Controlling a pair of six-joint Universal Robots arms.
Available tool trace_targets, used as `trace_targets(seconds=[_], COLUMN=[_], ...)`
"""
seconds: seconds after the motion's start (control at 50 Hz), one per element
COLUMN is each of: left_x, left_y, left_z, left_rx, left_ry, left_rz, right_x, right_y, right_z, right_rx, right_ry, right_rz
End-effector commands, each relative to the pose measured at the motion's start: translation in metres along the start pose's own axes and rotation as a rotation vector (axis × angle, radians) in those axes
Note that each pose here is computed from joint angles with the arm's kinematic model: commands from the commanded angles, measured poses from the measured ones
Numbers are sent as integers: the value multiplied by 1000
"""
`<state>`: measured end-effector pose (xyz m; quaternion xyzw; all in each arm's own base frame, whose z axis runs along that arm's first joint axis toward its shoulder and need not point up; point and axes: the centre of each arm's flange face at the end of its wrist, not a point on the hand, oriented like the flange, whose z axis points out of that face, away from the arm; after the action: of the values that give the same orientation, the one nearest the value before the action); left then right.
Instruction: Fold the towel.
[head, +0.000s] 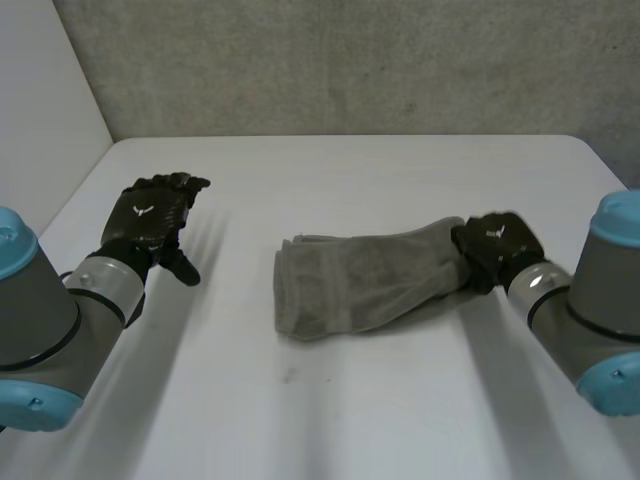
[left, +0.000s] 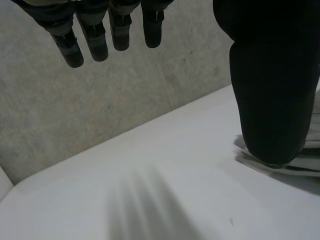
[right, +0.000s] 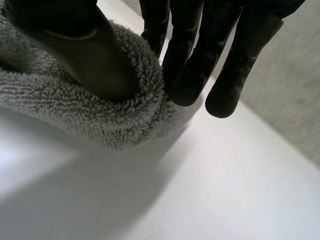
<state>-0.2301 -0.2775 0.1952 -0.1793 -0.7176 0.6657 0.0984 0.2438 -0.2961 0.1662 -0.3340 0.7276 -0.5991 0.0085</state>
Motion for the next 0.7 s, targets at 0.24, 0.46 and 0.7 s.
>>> trace_targets(seconds=[0.24, 0.46, 0.7], left_x=[28, 53, 113], left_y=[-103, -75, 15], left_z=[11, 28, 30], left_rx=[170, 43, -198], left_ry=[15, 66, 155], left_rz=[-145, -167, -116], right_x=[-189, -113, -67], right_y=[-59, -89, -59], right_z=[-19, -14, 11], right_rx=[241, 158, -21], right_ry=[-630, -321, -248], right_rz=[-489, -50, 302])
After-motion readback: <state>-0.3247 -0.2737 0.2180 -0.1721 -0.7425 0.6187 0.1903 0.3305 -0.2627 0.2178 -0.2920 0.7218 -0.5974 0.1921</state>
